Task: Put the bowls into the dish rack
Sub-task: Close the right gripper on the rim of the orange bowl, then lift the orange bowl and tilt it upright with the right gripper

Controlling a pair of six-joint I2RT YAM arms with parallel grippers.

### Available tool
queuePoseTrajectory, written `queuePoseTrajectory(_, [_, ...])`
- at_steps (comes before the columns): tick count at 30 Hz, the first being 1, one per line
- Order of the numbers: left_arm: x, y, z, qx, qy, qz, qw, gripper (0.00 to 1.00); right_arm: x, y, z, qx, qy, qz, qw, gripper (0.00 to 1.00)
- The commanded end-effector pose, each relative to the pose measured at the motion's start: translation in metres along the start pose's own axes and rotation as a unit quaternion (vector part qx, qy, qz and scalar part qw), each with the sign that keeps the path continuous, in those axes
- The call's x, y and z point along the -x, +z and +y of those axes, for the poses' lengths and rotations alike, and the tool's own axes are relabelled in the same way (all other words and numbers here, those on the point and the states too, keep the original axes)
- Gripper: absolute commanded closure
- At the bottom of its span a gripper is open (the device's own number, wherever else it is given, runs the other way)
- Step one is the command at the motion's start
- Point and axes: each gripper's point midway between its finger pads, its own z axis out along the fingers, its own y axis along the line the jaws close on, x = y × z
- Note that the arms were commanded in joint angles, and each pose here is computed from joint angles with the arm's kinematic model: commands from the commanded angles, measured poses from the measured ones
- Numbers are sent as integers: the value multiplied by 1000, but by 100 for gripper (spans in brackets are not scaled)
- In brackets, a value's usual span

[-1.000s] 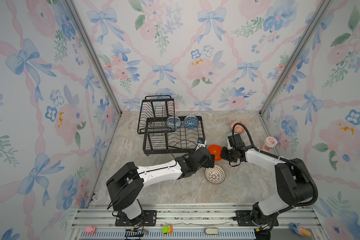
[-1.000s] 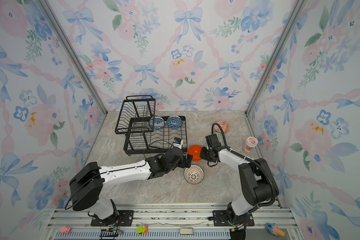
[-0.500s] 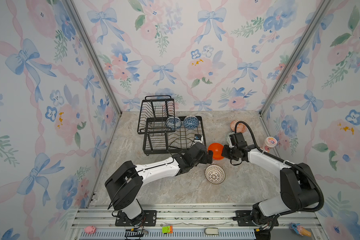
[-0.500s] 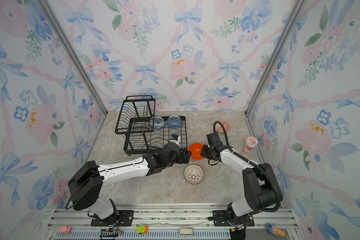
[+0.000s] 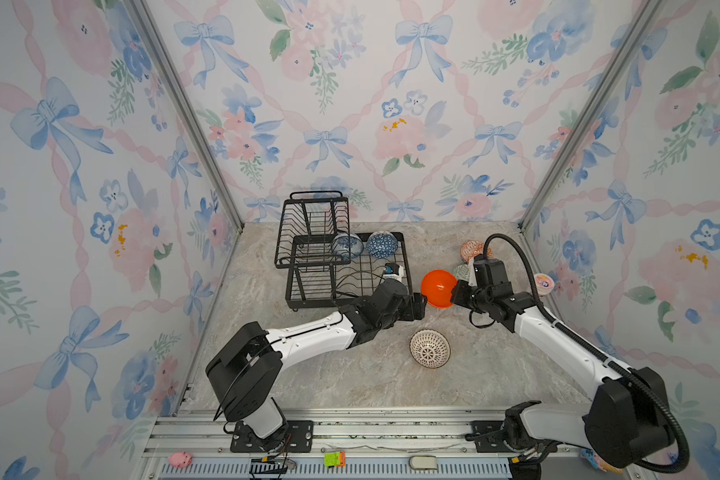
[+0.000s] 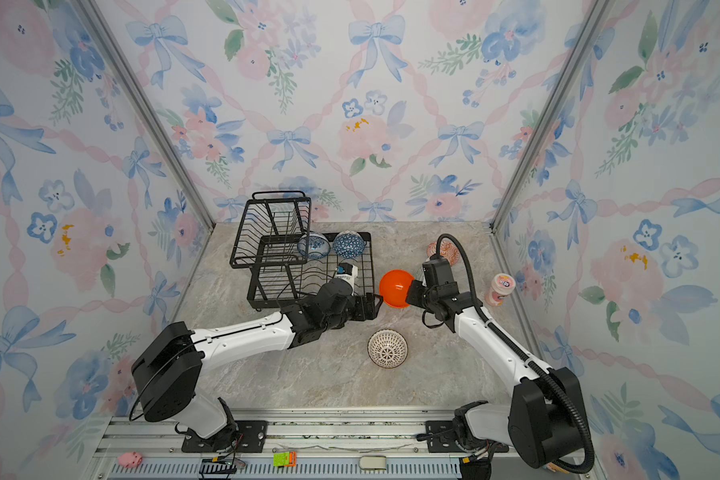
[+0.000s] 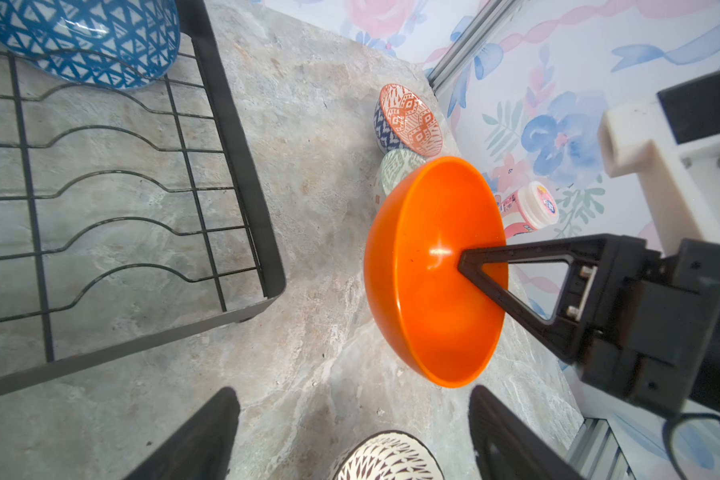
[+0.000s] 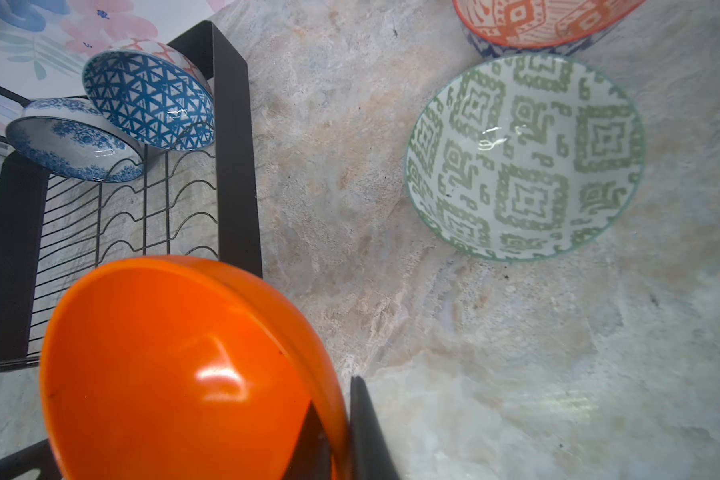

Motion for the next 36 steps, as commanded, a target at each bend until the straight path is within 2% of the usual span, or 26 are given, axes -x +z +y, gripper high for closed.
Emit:
queuePoseTrajectory(1, [6,0,-5,-18,-20,-14,1000,18,16,-11,17,24,-21,-37,999,95])
queuePoseTrajectory(13, [5,14,-1,-6,-24,-17,1000,34,17,-22,34,70,-42,-83,993,94])
queuePoseTrajectory(21, [9,18,-2,-2,-27,-28,999,45,8,-24,50,94,-65,-85,990,94])
queuePoseTrajectory(27, [13,14,0,1,-32,-40,999,58,4,-27,60,106,-81,-93,987,93])
queuePoseTrajectory(33, [14,10,2,0,-33,-46,998,78,0,-24,60,103,-86,-88,987,91])
queuePoseTrajectory(36, [14,8,2,0,-32,-47,998,81,-1,-22,60,101,-86,-86,987,90])
